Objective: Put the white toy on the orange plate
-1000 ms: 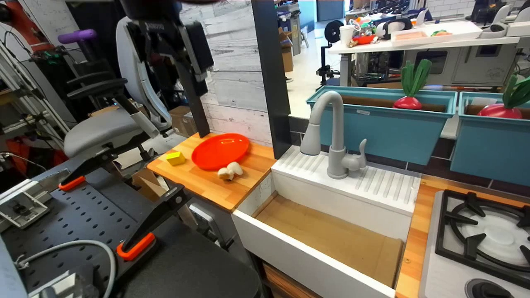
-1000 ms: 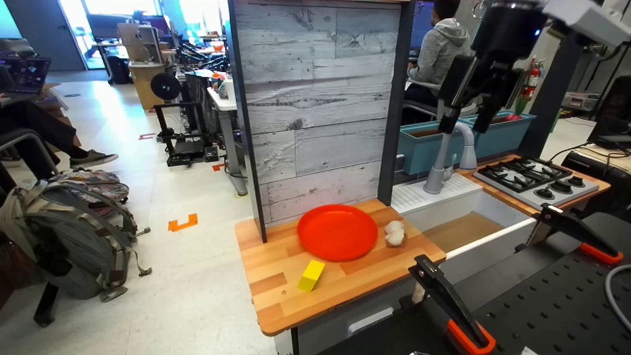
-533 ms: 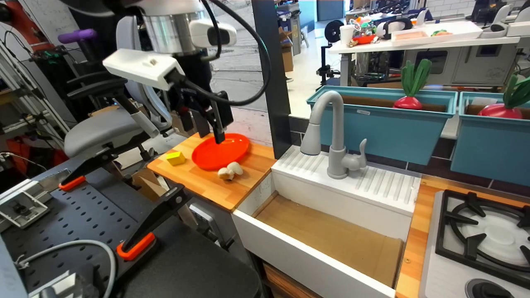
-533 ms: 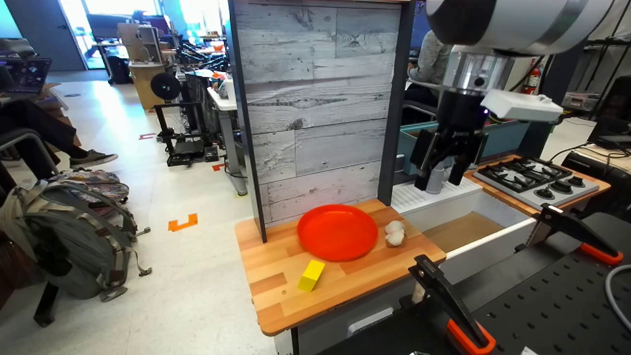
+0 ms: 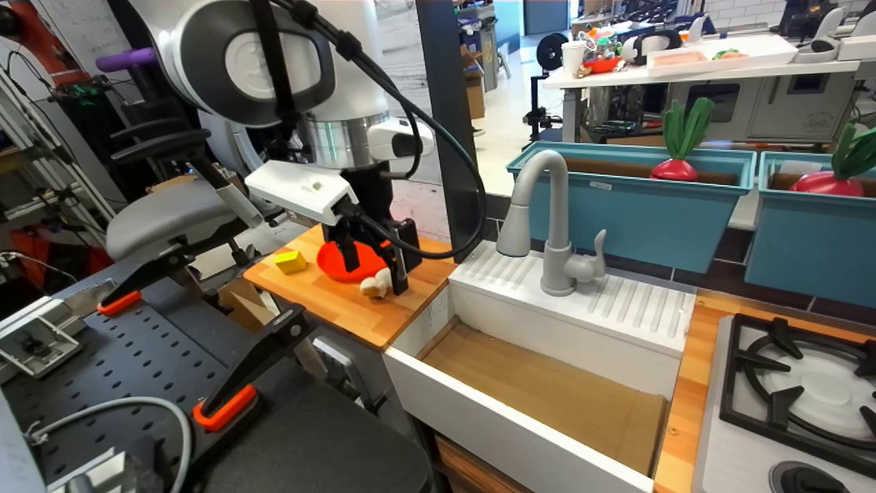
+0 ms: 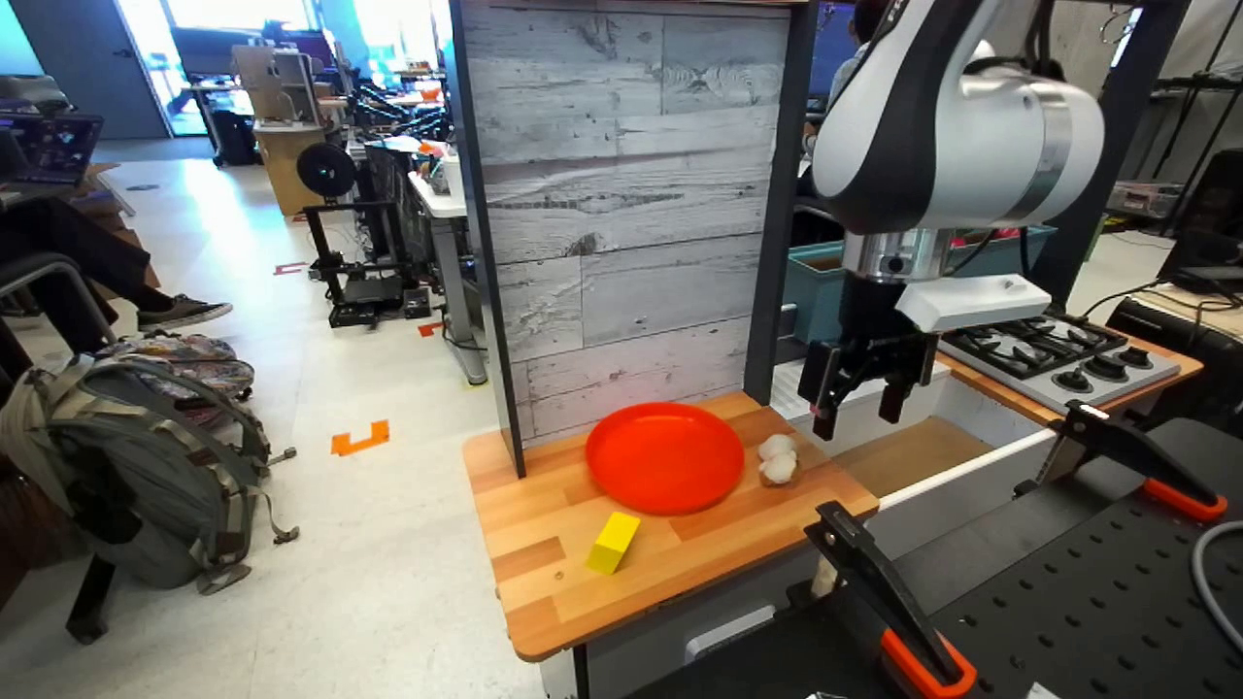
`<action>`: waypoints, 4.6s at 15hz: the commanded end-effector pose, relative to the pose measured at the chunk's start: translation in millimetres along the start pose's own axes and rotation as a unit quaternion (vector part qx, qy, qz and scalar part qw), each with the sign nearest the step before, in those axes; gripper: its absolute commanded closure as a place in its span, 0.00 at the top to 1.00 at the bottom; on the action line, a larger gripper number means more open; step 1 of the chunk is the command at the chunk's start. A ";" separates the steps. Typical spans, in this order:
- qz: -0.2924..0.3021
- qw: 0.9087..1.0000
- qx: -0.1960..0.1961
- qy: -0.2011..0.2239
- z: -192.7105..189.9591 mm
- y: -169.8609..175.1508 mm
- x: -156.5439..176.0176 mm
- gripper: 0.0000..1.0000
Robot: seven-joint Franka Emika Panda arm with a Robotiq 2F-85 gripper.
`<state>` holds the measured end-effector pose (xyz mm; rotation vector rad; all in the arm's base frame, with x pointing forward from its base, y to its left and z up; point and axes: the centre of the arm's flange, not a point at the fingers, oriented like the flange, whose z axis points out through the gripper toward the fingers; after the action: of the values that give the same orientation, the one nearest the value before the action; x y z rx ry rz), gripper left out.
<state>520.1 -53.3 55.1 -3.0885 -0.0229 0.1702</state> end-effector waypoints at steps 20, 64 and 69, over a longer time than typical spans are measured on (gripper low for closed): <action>-0.013 0.999 -0.030 0.015 50.7 -31.0 65.6 0.95; 0.007 0.995 -0.008 0.097 -7.9 -31.9 78.1 1.00; 0.015 0.992 -0.019 0.126 2.2 -30.9 92.1 1.00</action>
<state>597.0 -24.8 45.4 -3.1262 0.0206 -0.1407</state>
